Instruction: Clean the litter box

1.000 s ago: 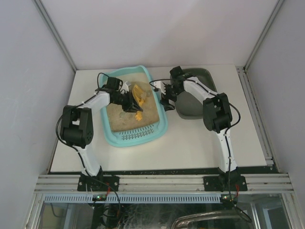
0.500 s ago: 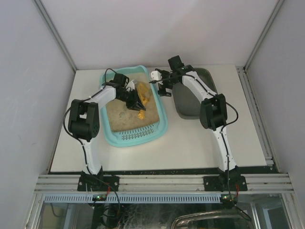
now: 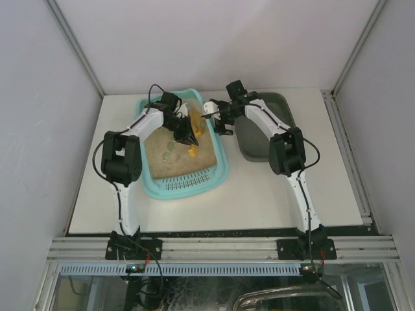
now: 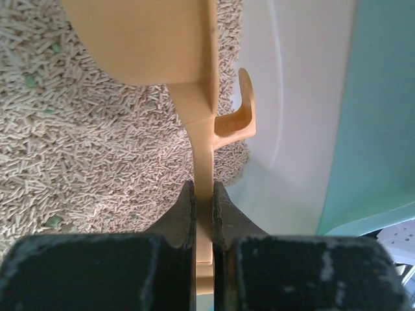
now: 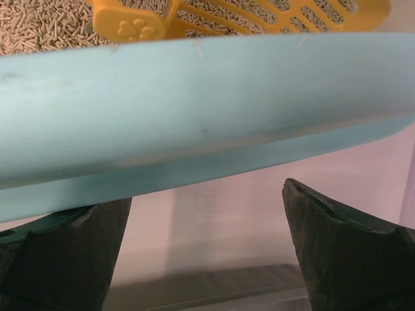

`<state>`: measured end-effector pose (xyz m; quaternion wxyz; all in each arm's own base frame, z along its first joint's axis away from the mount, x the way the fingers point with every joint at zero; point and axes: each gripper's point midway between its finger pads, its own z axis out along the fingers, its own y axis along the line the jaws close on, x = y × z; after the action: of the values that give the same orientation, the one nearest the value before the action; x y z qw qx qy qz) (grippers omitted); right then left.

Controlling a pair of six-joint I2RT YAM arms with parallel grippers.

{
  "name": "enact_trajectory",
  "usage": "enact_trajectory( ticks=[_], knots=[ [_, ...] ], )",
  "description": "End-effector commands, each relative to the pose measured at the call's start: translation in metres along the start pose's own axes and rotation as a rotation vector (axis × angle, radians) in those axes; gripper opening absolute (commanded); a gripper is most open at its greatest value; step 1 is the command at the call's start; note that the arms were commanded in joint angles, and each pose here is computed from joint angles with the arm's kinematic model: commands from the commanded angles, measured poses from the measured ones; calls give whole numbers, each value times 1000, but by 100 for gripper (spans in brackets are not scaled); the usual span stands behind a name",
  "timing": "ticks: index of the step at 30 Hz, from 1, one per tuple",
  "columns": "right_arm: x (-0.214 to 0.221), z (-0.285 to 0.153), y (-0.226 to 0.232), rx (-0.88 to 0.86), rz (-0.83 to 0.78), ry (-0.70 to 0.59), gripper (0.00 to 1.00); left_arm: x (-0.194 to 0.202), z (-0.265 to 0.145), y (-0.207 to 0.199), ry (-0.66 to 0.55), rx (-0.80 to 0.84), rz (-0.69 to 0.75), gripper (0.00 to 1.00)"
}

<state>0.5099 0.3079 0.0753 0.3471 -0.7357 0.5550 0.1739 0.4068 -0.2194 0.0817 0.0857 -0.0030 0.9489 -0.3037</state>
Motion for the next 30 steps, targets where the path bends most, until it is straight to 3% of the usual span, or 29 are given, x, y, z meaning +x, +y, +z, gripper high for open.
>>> enact_trajectory(
  ticks=[1, 13, 30],
  knots=[
    [-60, 7, -1, -3, -71, -120, 100, 1, -1, -28, 2, 131, 45, 0],
    [-76, -7, -3, 16, -10, -164, 100, 26, -10, -64, -102, 457, 24, 0],
    [-64, -19, 2, 17, -1, -139, 99, 42, -14, -57, -187, 499, -13, 0]
  ],
)
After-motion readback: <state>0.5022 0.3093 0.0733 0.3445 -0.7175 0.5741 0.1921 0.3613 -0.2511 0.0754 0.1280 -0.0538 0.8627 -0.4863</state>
